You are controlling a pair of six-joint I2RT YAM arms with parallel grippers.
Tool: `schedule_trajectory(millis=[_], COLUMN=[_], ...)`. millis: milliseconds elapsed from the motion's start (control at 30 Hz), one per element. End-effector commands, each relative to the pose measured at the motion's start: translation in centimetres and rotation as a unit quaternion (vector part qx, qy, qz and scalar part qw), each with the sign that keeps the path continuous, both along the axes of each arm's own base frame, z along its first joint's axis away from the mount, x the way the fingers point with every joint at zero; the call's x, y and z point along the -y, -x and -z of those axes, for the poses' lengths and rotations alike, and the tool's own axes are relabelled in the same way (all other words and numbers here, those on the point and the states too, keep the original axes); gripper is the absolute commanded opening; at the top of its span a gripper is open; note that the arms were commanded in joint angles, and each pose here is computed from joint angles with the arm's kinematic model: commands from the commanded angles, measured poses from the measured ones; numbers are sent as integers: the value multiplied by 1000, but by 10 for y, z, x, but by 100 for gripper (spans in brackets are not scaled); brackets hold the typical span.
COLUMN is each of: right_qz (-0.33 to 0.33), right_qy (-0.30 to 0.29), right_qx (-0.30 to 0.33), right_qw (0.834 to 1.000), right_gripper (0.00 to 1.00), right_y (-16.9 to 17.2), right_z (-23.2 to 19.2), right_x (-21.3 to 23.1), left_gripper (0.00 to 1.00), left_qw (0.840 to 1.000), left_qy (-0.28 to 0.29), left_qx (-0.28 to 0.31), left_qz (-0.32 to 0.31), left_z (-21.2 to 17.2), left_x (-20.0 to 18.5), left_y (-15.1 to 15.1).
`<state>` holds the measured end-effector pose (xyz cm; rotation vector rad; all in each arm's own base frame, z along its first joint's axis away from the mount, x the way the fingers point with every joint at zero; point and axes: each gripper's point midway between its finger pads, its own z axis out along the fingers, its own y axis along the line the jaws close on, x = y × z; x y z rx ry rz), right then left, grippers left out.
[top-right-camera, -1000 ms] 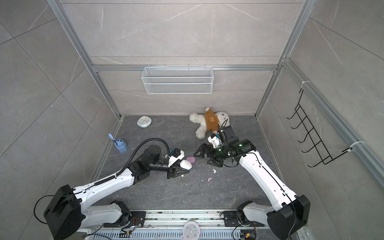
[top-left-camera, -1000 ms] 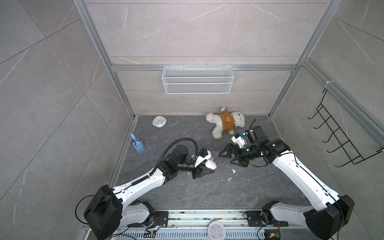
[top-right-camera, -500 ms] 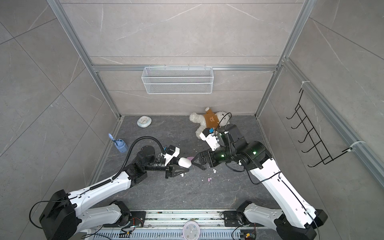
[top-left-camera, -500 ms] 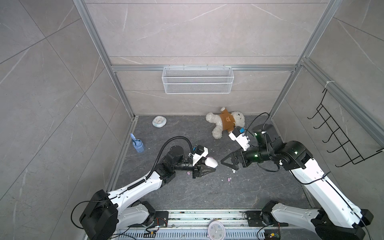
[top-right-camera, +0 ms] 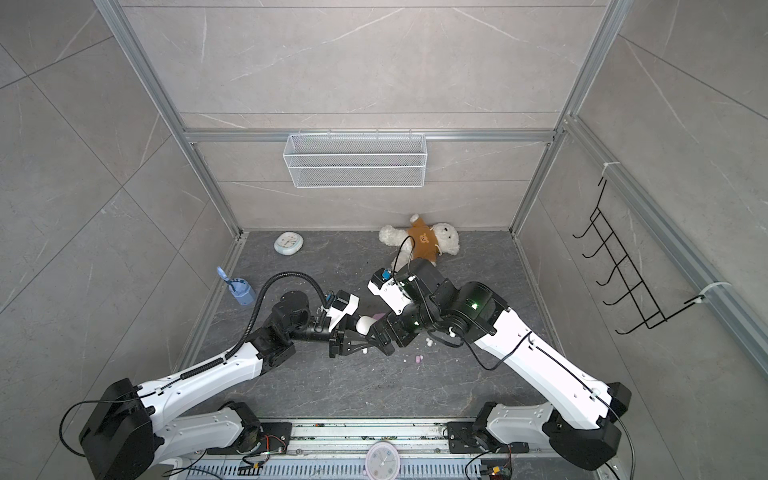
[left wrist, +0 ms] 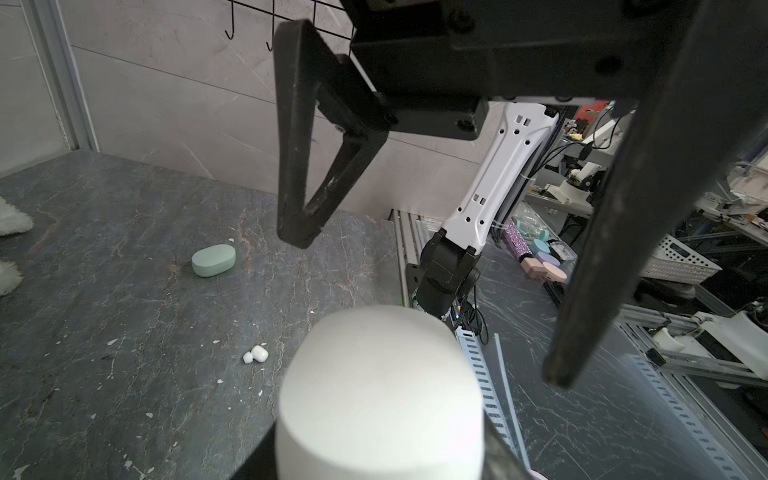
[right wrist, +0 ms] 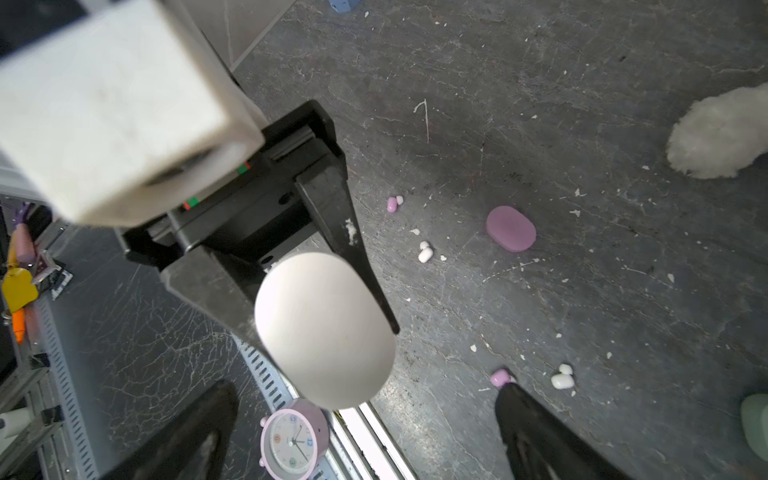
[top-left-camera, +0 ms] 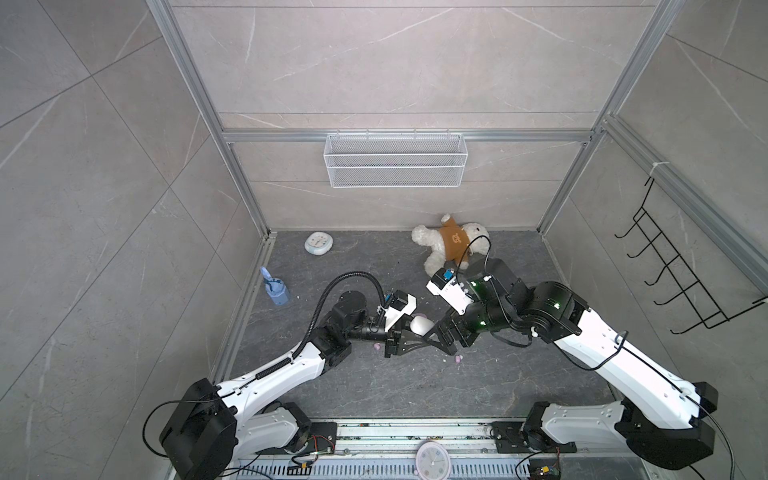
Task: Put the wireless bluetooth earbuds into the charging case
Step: 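Open the right gripper and pull it back while the left gripper holds the case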
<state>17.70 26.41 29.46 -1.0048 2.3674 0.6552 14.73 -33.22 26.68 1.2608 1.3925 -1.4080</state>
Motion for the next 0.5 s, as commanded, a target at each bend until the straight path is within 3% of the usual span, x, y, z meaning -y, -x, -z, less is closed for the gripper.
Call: schedule_trajectory(millis=[0,467], right_qz=[7,73], right_qy=[11,27], right_qx=[31,72], right_qw=[999,994], right_gripper=[98,100], right_y=[-11,-32], right_z=[-6,-19], right_x=[-1,14], left_gripper=[37,37], left_qw=[999,999], left_qy=[25,22], left_qx=[24,28], left_qz=[17,15], left_z=[-19,-18], left_x=[0,-3], left_y=[5,8])
